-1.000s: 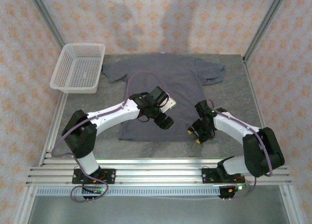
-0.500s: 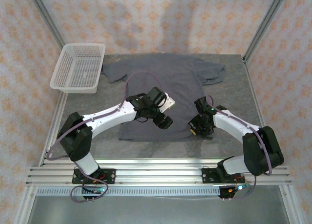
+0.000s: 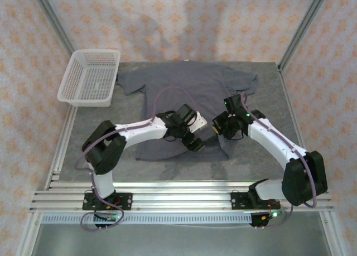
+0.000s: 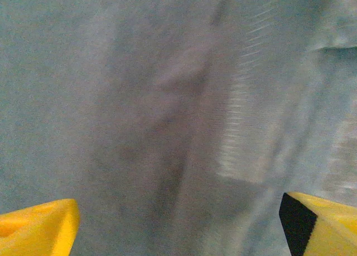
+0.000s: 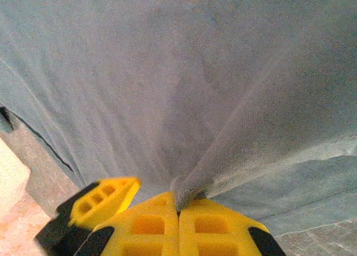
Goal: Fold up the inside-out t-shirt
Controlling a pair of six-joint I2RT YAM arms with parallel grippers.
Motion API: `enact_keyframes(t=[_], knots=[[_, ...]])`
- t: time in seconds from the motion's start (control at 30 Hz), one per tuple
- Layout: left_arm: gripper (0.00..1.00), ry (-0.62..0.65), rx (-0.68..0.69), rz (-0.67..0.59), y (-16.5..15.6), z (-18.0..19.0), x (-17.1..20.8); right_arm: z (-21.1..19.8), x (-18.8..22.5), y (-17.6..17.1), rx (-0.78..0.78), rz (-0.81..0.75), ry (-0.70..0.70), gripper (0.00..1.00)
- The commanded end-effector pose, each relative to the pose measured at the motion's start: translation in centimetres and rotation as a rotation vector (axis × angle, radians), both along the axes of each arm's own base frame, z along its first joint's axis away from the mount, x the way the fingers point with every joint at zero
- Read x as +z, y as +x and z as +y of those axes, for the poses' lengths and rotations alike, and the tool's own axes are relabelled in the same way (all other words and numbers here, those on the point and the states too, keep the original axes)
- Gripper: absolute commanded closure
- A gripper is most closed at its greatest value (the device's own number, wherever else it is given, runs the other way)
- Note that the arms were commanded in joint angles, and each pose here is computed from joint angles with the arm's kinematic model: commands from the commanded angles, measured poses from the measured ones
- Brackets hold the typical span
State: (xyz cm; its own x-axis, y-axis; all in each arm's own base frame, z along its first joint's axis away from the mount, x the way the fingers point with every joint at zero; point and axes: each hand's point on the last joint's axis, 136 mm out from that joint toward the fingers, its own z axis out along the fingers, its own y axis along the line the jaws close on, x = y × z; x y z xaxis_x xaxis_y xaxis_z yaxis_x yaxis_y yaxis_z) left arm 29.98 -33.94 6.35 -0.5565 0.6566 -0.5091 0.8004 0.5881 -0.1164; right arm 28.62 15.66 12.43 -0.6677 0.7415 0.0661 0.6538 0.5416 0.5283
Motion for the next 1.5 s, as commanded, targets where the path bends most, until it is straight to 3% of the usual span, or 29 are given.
enact_keyframes(t=[0.0, 0.13, 0.3, 0.33, 0.47, 0.5, 0.57, 0.63, 0.7, 0.8, 0.93, 1.07, 1.17, 1.3, 1.47], knots=[[0.07, 0.073, 0.089, -0.091, 2.6, 0.7, 0.3, -0.1, 2.3, 0.3, -0.031, -0.042, 0.033, 1.00], [0.16, 0.184, 0.194, -0.130, 3.8, 3.3, -0.9, -1.0, 2.8, 0.4, -0.058, -0.053, 0.033, 1.00], [0.43, 0.212, 0.374, -0.155, 5.7, 7.4, 0.1, -3.1, 2.0, -0.2, -0.060, -0.039, -0.039, 1.00], [0.49, 0.203, 0.388, -0.159, 5.9, 7.8, 0.6, -3.3, 1.8, -0.2, -0.053, -0.038, -0.054, 1.00], [0.92, 0.104, 0.407, -0.092, 5.7, 7.6, 2.3, -2.5, 1.7, 0.3, 0.039, -0.101, -0.065, 1.00], [1.00, 0.076, 0.419, -0.076, 5.7, 7.5, 2.7, -2.0, 2.1, 0.6, 0.078, -0.144, -0.064, 0.96], [1.00, 0.015, 0.440, -0.050, 5.8, 7.2, 3.7, -0.9, 3.6, 0.9, 0.207, -0.284, -0.132, 0.77], [1.00, -0.046, 0.449, -0.020, 5.9, 6.6, 4.7, -0.1, 5.0, 0.4, 0.328, -0.437, -0.244, 0.65], [1.00, -0.096, 0.452, -0.007, 6.2, 6.0, 5.9, 1.4, 5.8, 0.0, 0.434, -0.598, -0.319, 0.59], [1.00, -0.134, 0.452, 0.001, 6.6, 5.3, 7.3, 5.1, 6.6, -1.1, 0.590, -0.848, -0.316, 0.57], [1.00, -0.163, 0.479, 0.012, 7.6, 5.2, 9.1, 9.5, 5.7, -2.0, 0.768, -1.131, -0.496, 0.67], [1.00, -0.207, 0.486, 0.005, 8.1, 4.9, 12.0, 12.2, 1.2, 0.5, 0.860, -1.156, -0.664, 0.87], [1.00, -0.226, 0.474, -0.008, 8.0, 4.8, 14.0, 13.0, 0.2, 3.7, 0.796, -1.206, -0.827, 0.99], [1.00, -0.253, 0.461, -0.032, 7.5, 5.0, 16.5, 12.8, -1.3, 8.2, 0.686, -1.199, -1.039, 1.00], [1.00, -0.279, 0.407, -0.036, 6.2, 5.0, 19.0, 9.3, 0.6, 12.4, 0.538, -1.151, -1.036, 1.00]])
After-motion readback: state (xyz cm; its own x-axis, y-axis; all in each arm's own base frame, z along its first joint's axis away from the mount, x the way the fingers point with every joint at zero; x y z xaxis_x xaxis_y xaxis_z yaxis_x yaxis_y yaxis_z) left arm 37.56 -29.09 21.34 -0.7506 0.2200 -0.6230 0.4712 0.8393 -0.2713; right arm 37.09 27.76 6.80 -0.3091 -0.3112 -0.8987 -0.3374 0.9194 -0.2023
